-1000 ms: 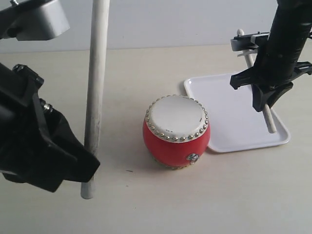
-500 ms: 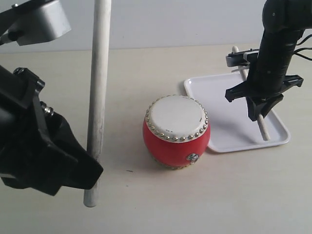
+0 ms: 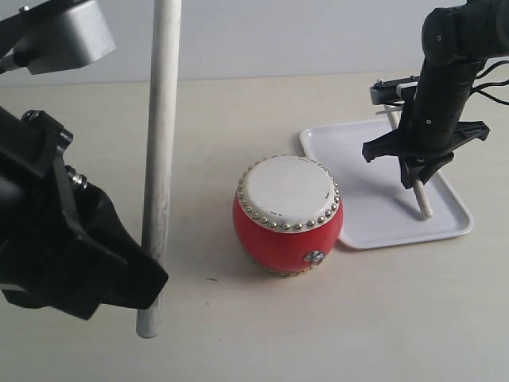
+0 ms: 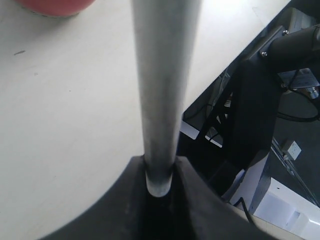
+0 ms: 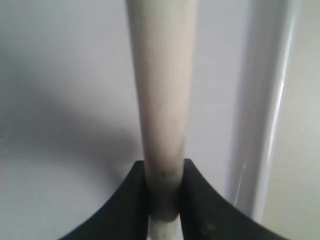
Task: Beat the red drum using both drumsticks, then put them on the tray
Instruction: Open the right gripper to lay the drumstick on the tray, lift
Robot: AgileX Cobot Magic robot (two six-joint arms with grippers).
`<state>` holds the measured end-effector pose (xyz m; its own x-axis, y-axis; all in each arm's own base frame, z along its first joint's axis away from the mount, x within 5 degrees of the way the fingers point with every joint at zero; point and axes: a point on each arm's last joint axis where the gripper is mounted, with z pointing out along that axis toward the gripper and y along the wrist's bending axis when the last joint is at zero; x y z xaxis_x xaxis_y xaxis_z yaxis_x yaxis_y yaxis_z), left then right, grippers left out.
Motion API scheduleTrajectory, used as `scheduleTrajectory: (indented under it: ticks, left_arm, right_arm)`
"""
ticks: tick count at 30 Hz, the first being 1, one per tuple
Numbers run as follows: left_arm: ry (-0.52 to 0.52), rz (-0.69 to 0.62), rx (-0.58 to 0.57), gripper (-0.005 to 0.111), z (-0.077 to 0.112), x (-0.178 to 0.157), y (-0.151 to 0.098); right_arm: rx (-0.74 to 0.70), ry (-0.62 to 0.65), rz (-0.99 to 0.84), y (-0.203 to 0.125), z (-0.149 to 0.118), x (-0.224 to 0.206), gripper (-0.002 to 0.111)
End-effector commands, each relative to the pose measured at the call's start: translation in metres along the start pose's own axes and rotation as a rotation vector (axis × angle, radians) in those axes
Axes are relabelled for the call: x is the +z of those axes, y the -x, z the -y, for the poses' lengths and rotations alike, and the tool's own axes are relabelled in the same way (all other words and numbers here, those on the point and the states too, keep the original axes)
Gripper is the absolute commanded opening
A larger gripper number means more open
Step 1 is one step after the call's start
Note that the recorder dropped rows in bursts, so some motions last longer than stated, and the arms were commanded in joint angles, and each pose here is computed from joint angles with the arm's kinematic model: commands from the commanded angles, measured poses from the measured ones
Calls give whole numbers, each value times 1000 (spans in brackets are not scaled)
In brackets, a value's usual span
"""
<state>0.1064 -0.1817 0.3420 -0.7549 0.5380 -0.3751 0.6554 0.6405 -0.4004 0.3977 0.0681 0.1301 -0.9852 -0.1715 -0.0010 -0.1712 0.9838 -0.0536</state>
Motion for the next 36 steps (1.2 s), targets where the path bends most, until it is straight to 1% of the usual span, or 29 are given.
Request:
scheduleTrajectory:
  ticks: [1,4,7,12,16,20,24,27,31,33,36]
  left_arm:
    - [-13,15,-4,0,3,-4,0]
    - [-11,15,-3,0,3,-4,0]
    - [-12,20,-3,0,3,-4,0]
    - [-13,28,-3,0,3,-4,1]
    - [-13,30,-3,0,3,-4,1]
    - [-9,30,1,0,3,-4,1]
    - [9,34,11,0,1,-4,2]
    - [13,37,13,0,0,-4,2]
    - [23,58,19,0,0,-4,4]
    - [33,63,22,0,-2,-3,4]
    - [53,56,28,0,-6,2,1]
  right_arm:
    - [15,-4,8,4,2,8,0]
    - [18,1,-11,3,2,14,0]
    - [49,1,-9,3,2,13,0]
    - [51,1,-9,3,2,13,1]
    - [52,1,-12,3,2,13,10]
    - [53,2,-26,2,2,12,23]
    - [54,2,-31,0,2,7,32]
    - [56,2,-17,-2,3,-6,34]
    - [50,13,33,-5,3,-34,34]
    - [34,55,65,-9,0,-52,34]
    - [-30,186,136,-20,-10,-87,34]
